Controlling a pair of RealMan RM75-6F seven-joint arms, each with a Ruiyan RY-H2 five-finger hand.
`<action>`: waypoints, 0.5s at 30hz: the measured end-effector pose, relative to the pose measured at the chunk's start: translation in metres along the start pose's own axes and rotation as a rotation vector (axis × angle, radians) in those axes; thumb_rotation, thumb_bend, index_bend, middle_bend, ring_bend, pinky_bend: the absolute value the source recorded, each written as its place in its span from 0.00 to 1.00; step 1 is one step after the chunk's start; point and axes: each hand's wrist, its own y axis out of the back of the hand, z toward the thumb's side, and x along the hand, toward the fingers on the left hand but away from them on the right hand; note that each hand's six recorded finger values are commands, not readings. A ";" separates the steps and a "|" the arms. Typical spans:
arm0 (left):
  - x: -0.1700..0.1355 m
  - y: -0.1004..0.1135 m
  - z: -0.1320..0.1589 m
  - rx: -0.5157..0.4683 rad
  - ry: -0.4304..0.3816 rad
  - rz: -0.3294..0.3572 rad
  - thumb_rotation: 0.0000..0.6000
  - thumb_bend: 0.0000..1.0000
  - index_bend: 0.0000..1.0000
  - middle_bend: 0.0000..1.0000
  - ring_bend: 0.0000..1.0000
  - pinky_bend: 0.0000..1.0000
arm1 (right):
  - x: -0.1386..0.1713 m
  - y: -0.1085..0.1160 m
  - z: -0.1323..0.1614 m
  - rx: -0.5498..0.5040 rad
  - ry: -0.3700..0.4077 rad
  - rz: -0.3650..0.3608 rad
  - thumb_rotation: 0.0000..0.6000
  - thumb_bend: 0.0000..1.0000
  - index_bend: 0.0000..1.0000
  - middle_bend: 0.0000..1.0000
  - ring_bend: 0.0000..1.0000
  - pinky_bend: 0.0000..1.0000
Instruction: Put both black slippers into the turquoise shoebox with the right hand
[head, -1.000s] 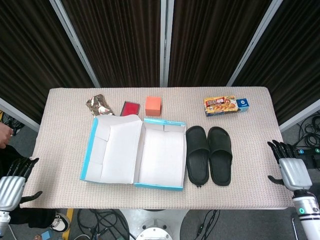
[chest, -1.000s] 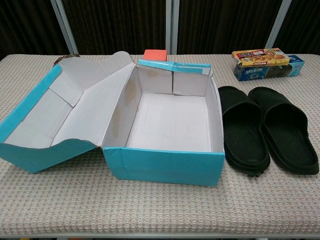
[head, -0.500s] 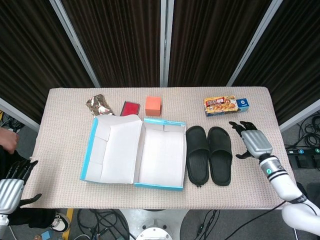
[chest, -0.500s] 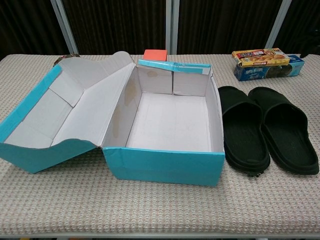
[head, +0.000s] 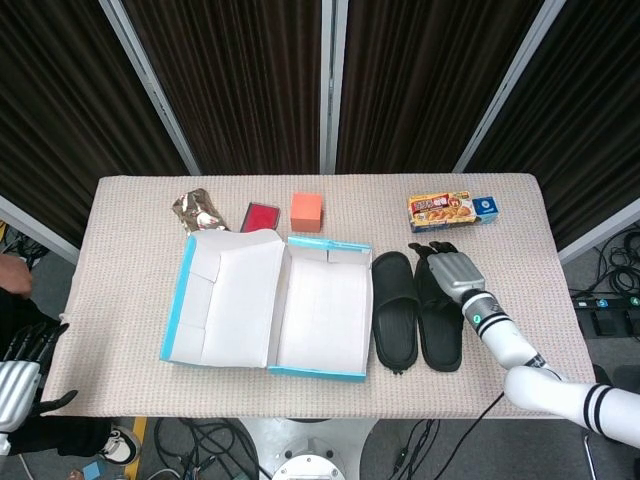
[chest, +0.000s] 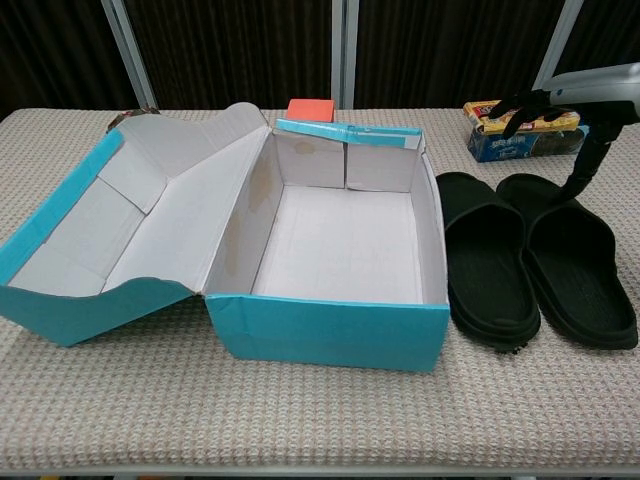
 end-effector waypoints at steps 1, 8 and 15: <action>0.000 0.000 -0.001 -0.006 0.002 -0.002 1.00 0.00 0.09 0.14 0.05 0.07 | -0.003 -0.002 0.003 0.002 -0.001 0.010 1.00 0.00 0.00 0.11 0.00 0.00; -0.001 0.002 -0.006 -0.025 0.010 -0.005 1.00 0.00 0.09 0.14 0.05 0.07 | -0.017 -0.016 0.017 0.025 -0.022 0.066 1.00 0.00 0.00 0.08 0.00 0.00; -0.002 0.002 -0.010 -0.032 0.016 -0.009 1.00 0.00 0.09 0.14 0.05 0.07 | -0.028 -0.027 0.024 0.059 -0.052 0.094 1.00 0.00 0.00 0.07 0.00 0.00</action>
